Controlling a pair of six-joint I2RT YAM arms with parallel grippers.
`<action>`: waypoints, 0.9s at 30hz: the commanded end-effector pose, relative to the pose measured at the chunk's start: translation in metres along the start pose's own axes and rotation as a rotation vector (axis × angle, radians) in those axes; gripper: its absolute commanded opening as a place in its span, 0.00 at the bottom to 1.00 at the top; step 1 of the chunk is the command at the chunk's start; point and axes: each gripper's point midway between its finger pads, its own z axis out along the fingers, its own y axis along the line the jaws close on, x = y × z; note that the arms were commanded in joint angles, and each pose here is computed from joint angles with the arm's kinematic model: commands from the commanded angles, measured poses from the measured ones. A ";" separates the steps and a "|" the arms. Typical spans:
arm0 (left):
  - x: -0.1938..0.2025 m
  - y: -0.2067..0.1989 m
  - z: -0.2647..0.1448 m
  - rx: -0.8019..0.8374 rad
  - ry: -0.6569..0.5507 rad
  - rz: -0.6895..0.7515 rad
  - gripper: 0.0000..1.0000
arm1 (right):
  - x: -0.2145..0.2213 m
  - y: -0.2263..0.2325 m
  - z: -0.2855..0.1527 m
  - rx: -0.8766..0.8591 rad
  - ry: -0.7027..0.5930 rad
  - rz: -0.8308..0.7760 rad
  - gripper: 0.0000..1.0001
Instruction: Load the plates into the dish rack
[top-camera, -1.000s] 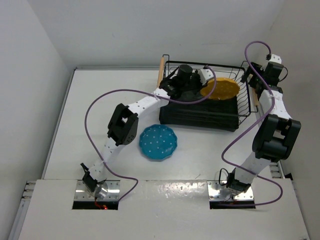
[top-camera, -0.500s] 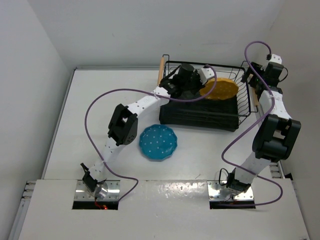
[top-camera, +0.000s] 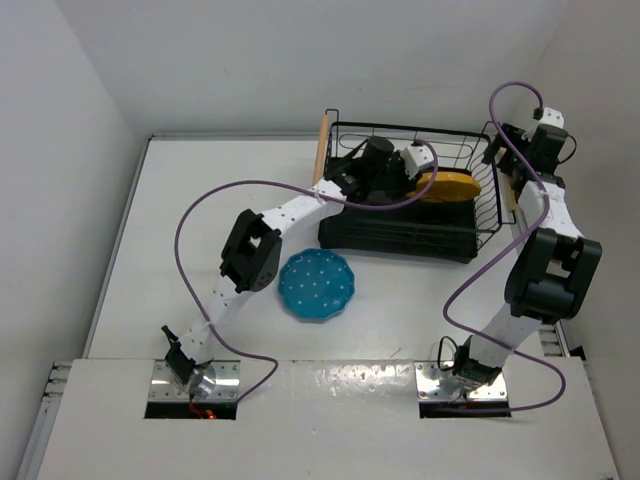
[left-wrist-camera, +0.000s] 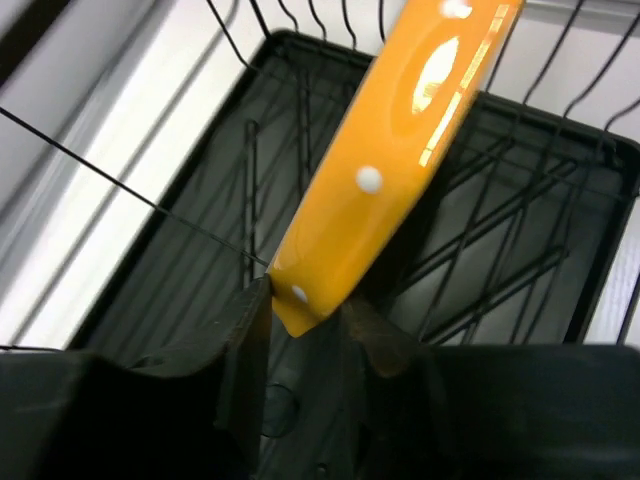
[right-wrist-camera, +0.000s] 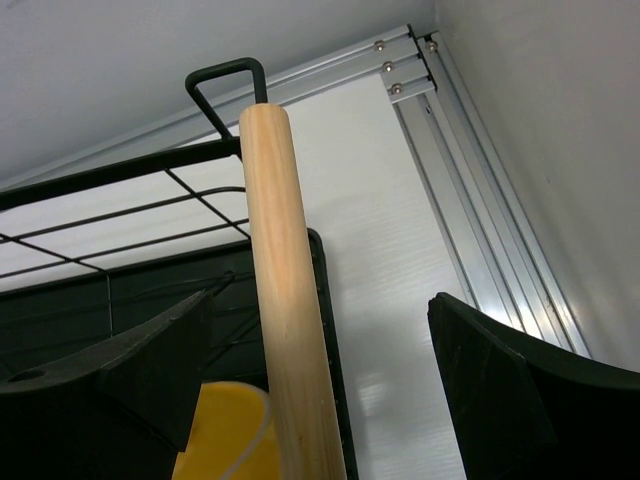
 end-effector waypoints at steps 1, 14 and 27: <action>0.061 -0.063 0.020 0.168 0.126 -0.096 0.36 | 0.056 0.019 0.007 -0.073 0.156 0.037 0.87; 0.062 -0.068 0.024 0.163 0.126 -0.119 0.50 | 0.053 0.020 0.006 -0.082 0.147 0.032 0.88; 0.044 -0.063 0.016 0.178 0.115 -0.132 0.62 | 0.054 0.024 0.006 -0.098 0.152 0.021 0.88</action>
